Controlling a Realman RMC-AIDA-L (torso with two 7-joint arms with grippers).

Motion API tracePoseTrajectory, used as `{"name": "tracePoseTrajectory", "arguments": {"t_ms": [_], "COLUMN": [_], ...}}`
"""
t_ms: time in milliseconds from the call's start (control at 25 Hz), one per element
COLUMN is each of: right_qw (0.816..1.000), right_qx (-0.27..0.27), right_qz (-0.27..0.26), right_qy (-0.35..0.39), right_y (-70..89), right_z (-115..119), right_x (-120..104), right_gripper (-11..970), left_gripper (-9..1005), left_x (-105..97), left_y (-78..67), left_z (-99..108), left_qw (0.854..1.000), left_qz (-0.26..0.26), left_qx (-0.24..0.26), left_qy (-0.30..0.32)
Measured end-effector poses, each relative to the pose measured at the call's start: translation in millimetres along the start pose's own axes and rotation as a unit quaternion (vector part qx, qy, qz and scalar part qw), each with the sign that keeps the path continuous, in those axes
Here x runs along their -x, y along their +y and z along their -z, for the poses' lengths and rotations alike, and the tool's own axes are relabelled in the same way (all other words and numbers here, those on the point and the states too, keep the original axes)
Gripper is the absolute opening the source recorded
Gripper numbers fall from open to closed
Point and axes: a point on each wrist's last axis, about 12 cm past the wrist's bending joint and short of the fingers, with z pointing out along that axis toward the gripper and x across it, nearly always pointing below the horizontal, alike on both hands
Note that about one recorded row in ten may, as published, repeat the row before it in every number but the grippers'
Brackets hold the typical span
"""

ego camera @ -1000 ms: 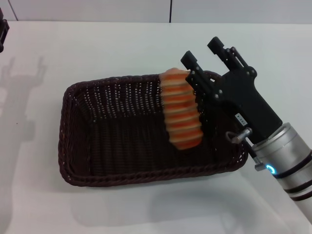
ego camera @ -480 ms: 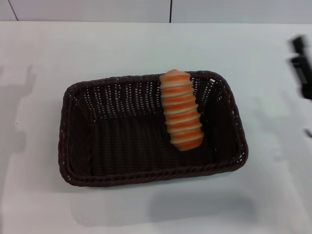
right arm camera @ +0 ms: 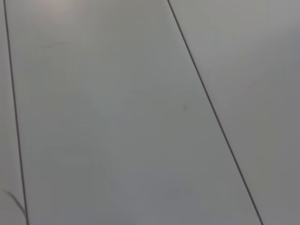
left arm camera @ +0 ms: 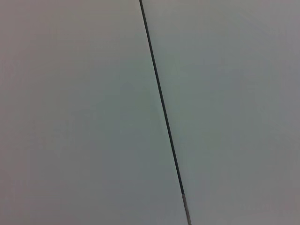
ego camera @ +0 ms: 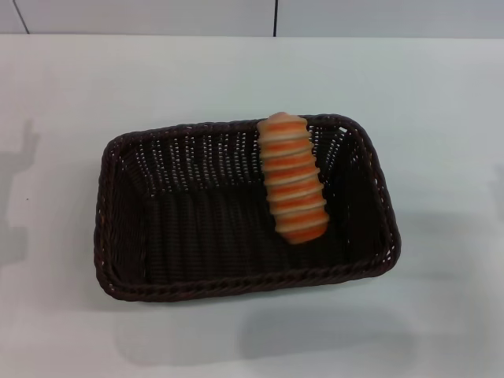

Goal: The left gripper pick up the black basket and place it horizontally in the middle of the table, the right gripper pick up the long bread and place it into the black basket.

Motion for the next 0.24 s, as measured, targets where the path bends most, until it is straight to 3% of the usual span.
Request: {"name": "tracePoseTrajectory", "arguments": {"t_ms": [240], "right_qw": [1.000], "right_qx": [-0.018], "right_qz": [0.009], "right_qy": [0.001], "right_y": [-5.6], "right_z": [3.2], "right_x": [0.6], "right_gripper": [795], "left_gripper": [791], "left_x": [-0.1], "left_y": [0.8], "left_z": [2.1], "left_qw": [1.000], "left_qz": [0.000], "left_qx": [0.002], "left_qy": [-0.002]}}
